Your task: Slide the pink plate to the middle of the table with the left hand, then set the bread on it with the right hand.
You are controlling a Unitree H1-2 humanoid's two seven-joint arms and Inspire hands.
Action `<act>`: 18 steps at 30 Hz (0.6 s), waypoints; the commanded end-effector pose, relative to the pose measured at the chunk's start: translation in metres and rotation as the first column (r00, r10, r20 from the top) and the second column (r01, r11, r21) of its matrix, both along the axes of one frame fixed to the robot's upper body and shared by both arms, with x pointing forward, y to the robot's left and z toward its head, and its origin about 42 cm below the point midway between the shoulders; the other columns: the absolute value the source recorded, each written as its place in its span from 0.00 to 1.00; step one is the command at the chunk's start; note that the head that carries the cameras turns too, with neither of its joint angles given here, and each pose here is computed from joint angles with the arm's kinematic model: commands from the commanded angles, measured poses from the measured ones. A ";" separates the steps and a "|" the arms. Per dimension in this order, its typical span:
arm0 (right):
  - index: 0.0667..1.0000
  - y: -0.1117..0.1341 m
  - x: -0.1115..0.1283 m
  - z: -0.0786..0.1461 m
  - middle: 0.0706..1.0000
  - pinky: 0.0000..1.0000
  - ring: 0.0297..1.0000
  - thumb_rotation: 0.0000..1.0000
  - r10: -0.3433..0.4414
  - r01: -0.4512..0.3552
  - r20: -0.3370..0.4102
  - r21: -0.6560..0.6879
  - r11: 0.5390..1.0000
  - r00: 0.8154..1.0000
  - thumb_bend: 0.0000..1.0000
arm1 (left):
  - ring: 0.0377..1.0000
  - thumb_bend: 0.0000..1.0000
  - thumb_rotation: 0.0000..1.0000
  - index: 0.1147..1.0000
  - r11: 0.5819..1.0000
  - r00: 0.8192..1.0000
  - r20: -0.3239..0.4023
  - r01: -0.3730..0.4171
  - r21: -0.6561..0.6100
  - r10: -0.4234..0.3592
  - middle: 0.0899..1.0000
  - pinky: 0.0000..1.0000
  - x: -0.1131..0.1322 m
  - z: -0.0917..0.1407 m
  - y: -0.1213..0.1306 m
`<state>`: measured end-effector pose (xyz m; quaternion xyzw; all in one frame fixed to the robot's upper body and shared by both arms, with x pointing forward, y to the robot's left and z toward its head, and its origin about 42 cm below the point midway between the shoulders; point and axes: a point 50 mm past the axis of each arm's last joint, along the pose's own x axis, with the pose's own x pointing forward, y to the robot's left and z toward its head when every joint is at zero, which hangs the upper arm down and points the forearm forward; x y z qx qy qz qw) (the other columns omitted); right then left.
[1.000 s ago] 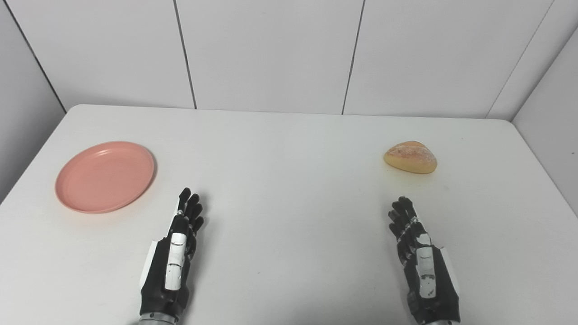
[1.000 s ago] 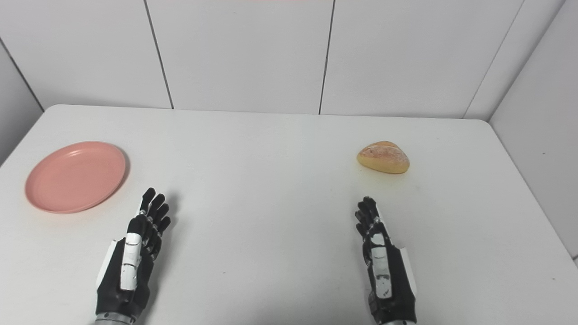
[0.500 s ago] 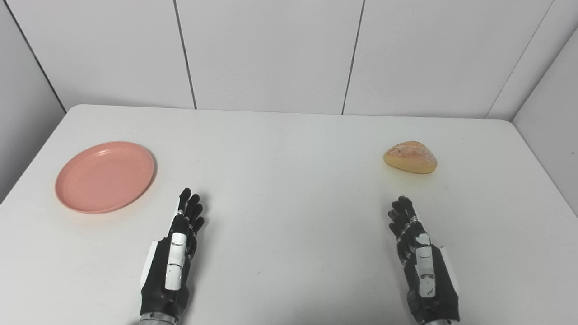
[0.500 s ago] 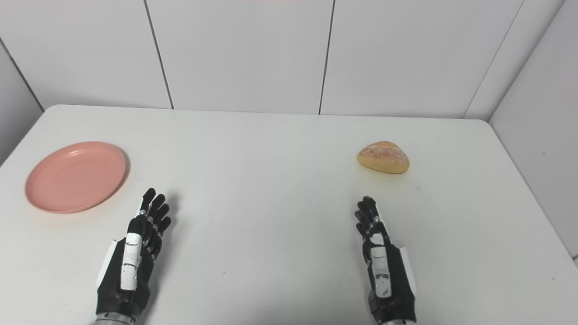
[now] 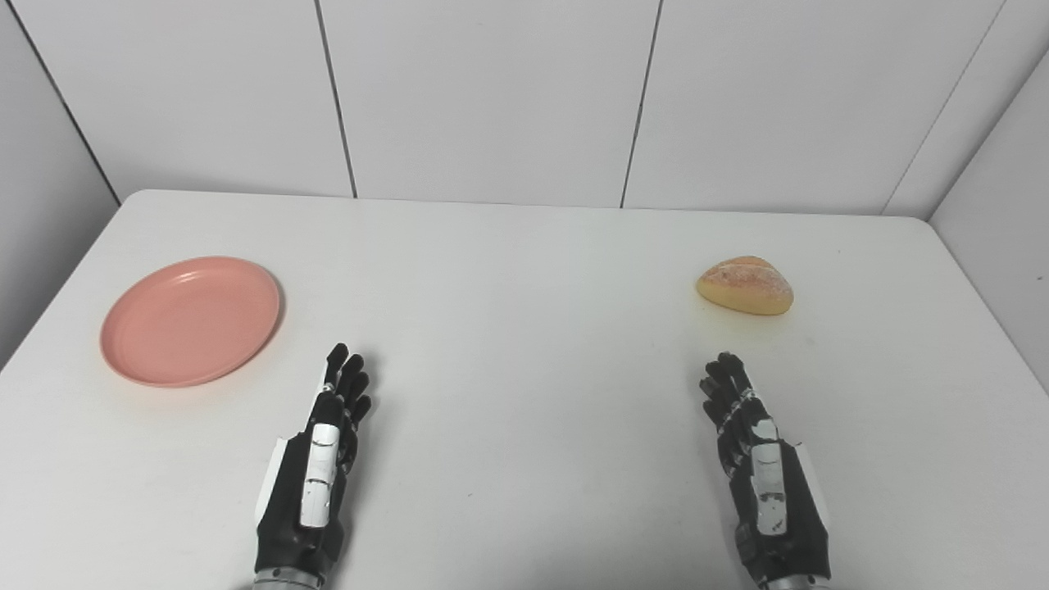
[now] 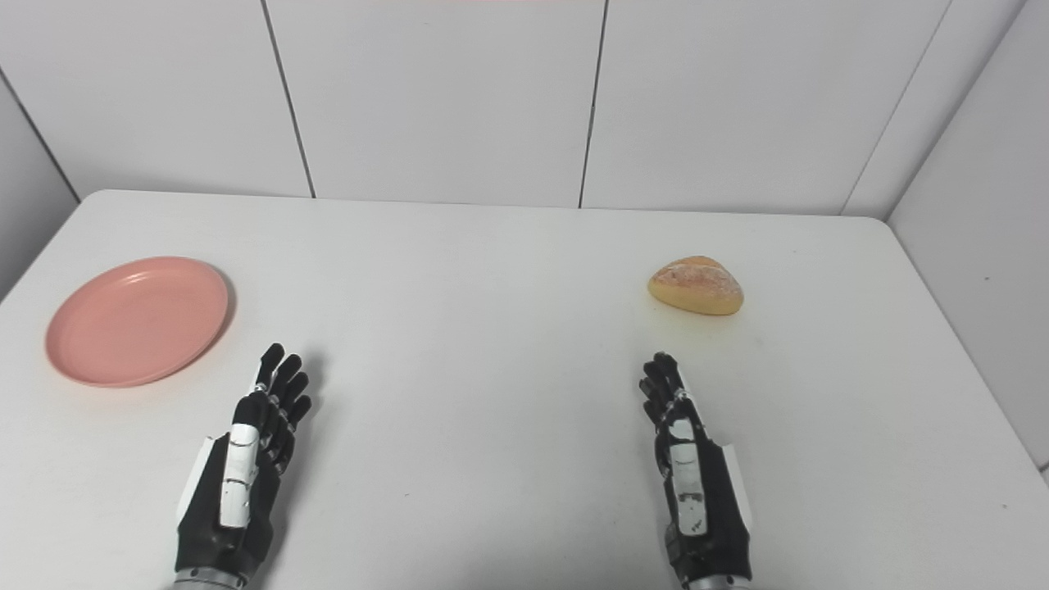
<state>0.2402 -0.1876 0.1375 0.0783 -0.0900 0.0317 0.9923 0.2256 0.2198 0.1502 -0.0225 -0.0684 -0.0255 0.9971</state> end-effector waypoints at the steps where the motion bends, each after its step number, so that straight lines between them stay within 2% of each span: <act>1: 0.94 0.002 0.000 0.004 0.94 1.00 0.95 1.00 0.005 -0.005 0.022 0.007 1.000 1.000 0.88 | 1.00 0.67 1.00 1.00 1.000 1.000 -0.009 -0.005 0.014 0.005 1.00 1.00 -0.015 -0.004 0.006; 18: 0.93 0.005 0.001 0.002 0.93 1.00 0.95 1.00 0.001 -0.001 0.019 0.007 1.000 1.000 0.87 | 1.00 0.67 1.00 1.00 1.000 1.000 -0.007 -0.010 0.012 0.010 1.00 1.00 -0.014 -0.008 0.007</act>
